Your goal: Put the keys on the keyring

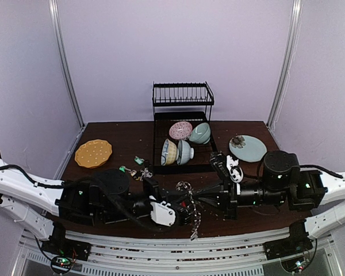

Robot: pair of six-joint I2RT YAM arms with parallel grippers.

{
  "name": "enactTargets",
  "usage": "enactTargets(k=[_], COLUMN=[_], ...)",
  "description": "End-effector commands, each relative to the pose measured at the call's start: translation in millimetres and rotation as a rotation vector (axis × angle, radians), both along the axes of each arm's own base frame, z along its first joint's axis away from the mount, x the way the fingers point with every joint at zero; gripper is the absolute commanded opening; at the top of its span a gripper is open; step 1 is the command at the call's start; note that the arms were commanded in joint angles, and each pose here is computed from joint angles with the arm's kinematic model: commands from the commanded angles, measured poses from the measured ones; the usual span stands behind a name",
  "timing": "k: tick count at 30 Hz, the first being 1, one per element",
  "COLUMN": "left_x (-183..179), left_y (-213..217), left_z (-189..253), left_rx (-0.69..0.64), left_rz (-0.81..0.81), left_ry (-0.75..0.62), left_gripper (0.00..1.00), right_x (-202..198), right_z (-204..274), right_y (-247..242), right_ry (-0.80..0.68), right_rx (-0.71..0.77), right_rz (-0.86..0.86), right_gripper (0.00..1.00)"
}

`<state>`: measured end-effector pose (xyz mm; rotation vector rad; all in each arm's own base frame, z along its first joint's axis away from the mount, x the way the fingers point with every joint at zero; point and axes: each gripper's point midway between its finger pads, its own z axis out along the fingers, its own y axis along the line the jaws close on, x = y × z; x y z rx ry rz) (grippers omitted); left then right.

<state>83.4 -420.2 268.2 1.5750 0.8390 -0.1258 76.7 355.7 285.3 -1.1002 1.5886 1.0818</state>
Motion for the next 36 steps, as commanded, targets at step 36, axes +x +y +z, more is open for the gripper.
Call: enactTargets(k=[36], left_x=[12], left_y=[-10], left_z=[55], left_rx=[-0.355], left_rz=[0.016], left_ry=[0.151], left_gripper=[0.00], right_x=[-13], right_z=[46], right_y=[-14], right_ry=[-0.111], right_rx=[0.107], right_rz=[0.007], right_gripper=[0.25])
